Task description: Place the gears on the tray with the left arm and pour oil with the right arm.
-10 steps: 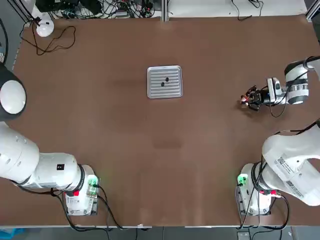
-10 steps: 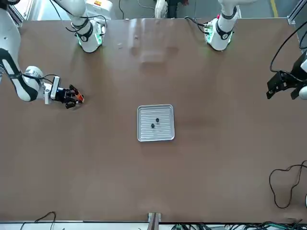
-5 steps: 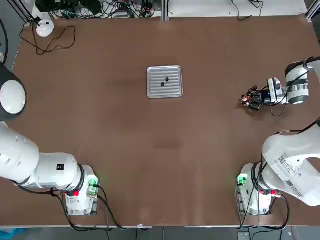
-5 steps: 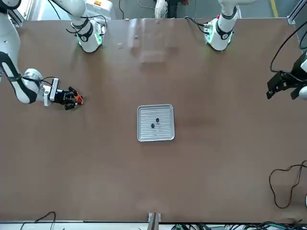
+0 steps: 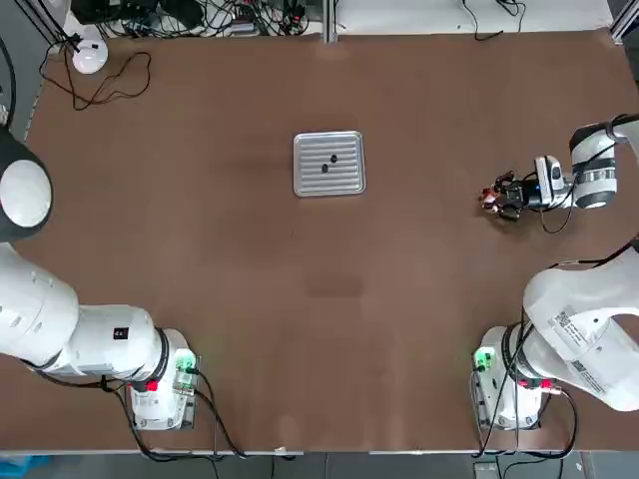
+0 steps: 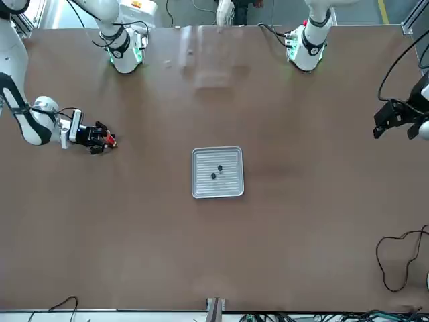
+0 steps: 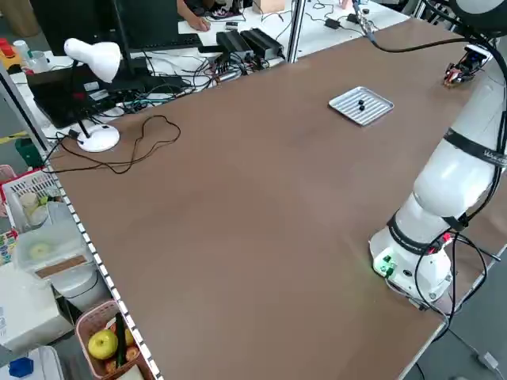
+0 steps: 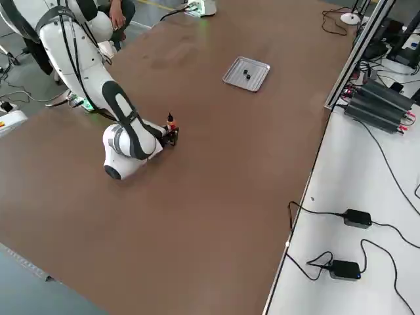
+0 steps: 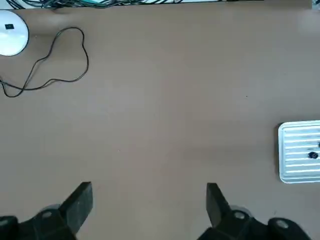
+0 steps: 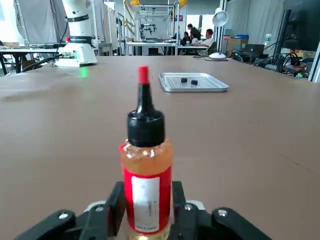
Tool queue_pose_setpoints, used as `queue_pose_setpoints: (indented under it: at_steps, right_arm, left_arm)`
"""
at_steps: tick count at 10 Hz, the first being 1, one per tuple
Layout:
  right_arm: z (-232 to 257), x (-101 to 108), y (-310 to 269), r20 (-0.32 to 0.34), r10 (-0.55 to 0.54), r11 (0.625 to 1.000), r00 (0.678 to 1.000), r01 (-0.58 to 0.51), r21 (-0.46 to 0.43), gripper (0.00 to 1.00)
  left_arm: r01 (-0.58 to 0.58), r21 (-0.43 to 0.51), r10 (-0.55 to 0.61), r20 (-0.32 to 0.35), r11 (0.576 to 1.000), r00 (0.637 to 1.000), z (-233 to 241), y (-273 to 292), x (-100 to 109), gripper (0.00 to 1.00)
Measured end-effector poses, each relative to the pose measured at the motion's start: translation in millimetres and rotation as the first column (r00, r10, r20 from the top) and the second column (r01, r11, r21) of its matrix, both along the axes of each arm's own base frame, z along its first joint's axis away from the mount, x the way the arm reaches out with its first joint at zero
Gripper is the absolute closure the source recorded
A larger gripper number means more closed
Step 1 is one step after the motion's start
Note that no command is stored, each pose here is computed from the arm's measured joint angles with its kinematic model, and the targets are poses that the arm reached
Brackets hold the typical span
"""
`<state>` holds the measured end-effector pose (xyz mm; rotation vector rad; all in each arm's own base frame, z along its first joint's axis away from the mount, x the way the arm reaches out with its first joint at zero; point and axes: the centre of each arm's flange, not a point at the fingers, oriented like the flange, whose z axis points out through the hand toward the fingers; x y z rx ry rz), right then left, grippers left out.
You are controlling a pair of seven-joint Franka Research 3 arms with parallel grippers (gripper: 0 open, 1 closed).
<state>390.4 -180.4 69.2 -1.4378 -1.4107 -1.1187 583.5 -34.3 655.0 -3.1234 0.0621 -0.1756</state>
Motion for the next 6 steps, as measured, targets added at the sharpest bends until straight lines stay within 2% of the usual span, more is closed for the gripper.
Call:
queue_pose_setpoints:
  at_steps: [2,5,6]
  right_arm:
    - [0.1,0.2,-0.1,0.000,0.000,1.000,1.000,0.000,0.000,0.42]
    - [2.2,-0.3,2.4,-0.002,0.007,1.000,1.000,-0.007,0.025,0.00]
    - [3.3,-0.5,3.7,-0.003,0.010,0.999,1.000,-0.010,0.037,0.00]
  left_arm:
    - [0.000,0.000,0.000,0.000,1.000,1.000,0.0,0.3,0.0,0.00]
    - [-0.001,0.000,0.001,0.000,1.000,1.000,0.0,0.3,0.0,0.00]
    - [-0.001,0.000,0.001,0.000,1.000,1.000,0.0,0.3,0.0,0.00]
